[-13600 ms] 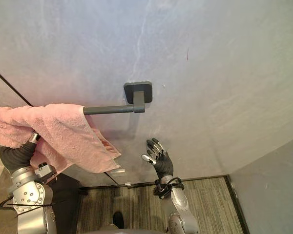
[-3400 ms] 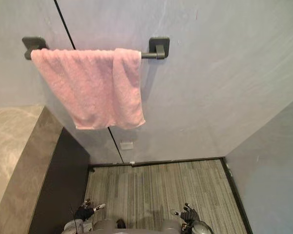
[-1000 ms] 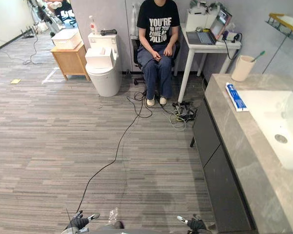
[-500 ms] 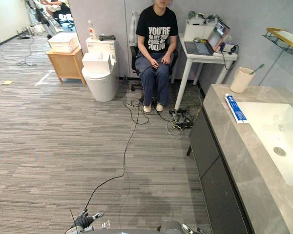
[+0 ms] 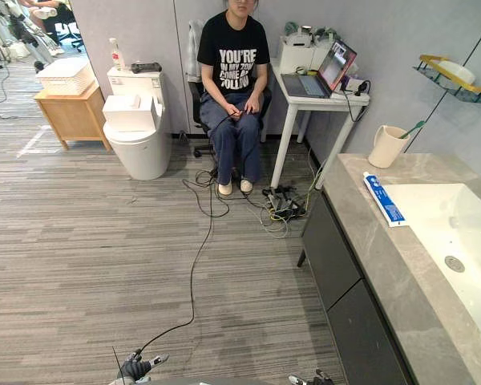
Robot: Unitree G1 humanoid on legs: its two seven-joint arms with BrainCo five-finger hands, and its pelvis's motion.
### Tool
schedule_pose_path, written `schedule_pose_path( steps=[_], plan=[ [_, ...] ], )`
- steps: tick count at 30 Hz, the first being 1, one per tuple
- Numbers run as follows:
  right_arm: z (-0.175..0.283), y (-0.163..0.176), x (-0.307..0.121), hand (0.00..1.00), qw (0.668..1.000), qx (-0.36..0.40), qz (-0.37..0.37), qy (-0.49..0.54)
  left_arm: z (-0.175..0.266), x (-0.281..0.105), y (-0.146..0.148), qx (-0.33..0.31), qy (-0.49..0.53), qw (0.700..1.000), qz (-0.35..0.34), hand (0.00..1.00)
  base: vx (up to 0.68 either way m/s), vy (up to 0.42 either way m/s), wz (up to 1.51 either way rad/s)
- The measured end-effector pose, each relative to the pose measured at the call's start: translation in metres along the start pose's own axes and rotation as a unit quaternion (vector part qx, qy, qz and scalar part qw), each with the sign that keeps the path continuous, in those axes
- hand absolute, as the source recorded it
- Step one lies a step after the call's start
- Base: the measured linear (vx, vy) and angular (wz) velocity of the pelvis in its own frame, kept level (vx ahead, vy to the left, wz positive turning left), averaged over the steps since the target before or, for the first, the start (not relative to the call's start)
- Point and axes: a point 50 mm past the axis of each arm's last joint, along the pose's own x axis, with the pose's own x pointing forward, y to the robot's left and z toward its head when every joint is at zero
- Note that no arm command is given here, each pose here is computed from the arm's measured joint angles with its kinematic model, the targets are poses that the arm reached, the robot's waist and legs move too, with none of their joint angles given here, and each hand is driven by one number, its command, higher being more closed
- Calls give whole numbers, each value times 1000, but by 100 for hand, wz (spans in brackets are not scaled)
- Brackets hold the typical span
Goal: Organize washtable
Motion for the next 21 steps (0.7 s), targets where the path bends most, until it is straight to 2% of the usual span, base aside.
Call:
schedule_pose_path(
  steps=[4, 5, 21],
  plan=[
    [1, -1, 1, 0, 1000, -10, 5, -1, -1, 0, -2, 10, 2, 1000, -6, 0, -105, -26, -4],
    [1, -7, 4, 0, 1000, -15, 2, 14, 2, 3, 1, 42, 2, 999, -13, 0, -70, -18, 0],
    [-2, -6, 3, 0, 1000, 5, -3, 16, 3, 2, -4, 32, -8, 999, -4, 0, 0, 0, 1]
  ],
)
